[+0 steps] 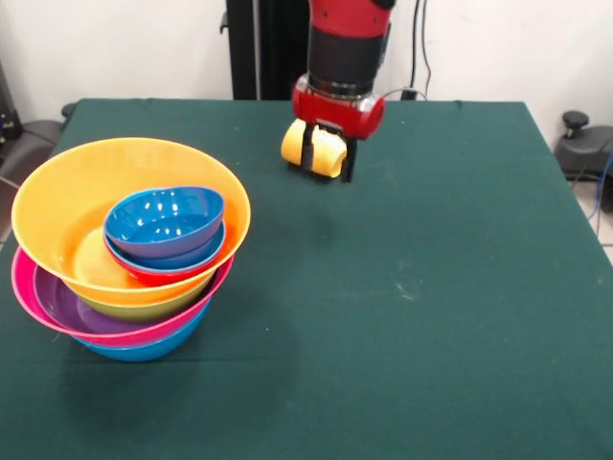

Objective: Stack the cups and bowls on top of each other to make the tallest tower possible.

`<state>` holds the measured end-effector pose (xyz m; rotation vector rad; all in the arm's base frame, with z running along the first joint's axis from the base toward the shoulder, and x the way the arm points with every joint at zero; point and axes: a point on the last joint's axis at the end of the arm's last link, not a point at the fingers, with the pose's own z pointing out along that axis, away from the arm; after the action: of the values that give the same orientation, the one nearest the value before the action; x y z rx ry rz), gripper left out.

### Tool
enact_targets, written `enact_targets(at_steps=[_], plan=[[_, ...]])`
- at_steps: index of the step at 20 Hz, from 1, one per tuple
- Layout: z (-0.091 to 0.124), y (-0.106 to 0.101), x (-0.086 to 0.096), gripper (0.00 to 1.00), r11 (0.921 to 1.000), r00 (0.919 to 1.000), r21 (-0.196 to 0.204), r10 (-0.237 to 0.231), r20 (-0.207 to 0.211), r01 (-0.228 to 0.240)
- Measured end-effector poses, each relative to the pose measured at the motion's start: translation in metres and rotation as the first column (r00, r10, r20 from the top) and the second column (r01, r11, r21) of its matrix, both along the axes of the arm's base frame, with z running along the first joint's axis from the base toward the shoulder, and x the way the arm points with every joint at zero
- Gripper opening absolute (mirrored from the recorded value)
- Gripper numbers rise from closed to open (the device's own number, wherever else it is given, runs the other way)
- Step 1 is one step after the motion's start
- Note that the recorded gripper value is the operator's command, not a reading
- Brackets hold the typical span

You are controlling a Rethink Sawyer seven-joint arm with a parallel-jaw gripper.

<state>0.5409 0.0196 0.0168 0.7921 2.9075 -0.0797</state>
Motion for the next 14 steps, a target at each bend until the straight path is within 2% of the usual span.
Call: enact_targets(at_steps=[1, 4, 14], plan=[[0.015, -0.002, 0.008, 1.00, 1.0000, 0.9998, -0.006, -0.001, 0.020, 0.001], [0.033, -0.004, 0.016, 1.00, 0.9999, 0.9993, -0.012, -0.006, 0.037, 0.006], [0.058, -0.006, 0.025, 1.00, 0.9998, 0.9981, -0.020, -0.007, 0.062, 0.009]])
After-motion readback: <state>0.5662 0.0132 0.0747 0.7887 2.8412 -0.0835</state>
